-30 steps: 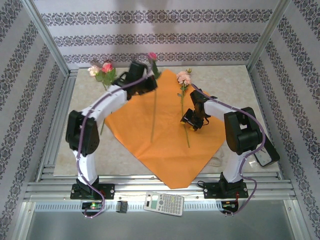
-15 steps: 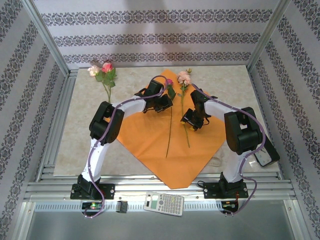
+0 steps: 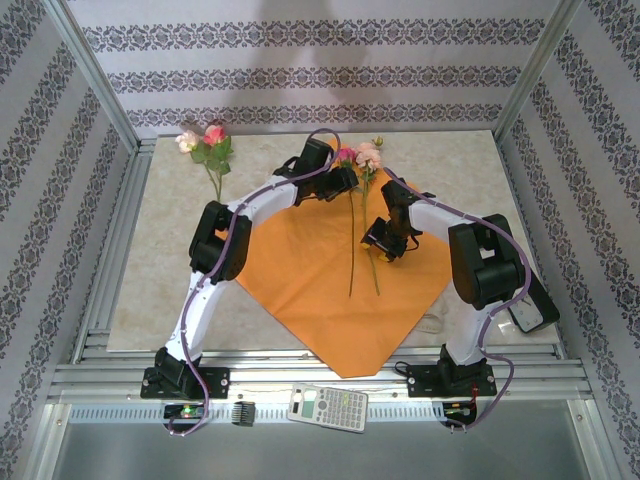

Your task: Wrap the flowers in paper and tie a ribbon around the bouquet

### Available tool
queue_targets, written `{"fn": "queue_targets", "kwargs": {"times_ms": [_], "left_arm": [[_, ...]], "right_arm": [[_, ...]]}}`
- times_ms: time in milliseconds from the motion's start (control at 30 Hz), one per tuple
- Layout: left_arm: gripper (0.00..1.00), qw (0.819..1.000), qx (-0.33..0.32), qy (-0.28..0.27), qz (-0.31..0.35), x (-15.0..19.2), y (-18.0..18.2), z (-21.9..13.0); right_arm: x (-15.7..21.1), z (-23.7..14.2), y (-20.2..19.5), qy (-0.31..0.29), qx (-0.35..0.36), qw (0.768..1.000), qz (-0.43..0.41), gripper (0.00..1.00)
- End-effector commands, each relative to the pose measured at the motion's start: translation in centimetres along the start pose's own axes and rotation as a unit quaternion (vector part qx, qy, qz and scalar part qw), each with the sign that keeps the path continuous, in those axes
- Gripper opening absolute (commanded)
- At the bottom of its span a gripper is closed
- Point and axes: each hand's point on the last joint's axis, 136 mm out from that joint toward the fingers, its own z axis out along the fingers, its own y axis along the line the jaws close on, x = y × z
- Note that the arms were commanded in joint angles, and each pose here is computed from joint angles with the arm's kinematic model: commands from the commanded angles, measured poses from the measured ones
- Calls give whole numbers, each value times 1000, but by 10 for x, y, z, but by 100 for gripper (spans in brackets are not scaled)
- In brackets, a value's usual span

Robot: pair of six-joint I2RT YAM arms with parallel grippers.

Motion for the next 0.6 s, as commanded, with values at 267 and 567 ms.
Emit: {"fn": "queue_targets", "kwargs": {"times_ms": [267, 567], "left_arm": [[63, 982, -181, -53, 28, -34, 21, -130], [41, 920, -390, -33, -1, -70, 203, -257]], "right_arm": [[5, 4, -8, 14, 7, 1000, -3, 49], [4, 5, -6, 15, 6, 1000, -5, 49]]}}
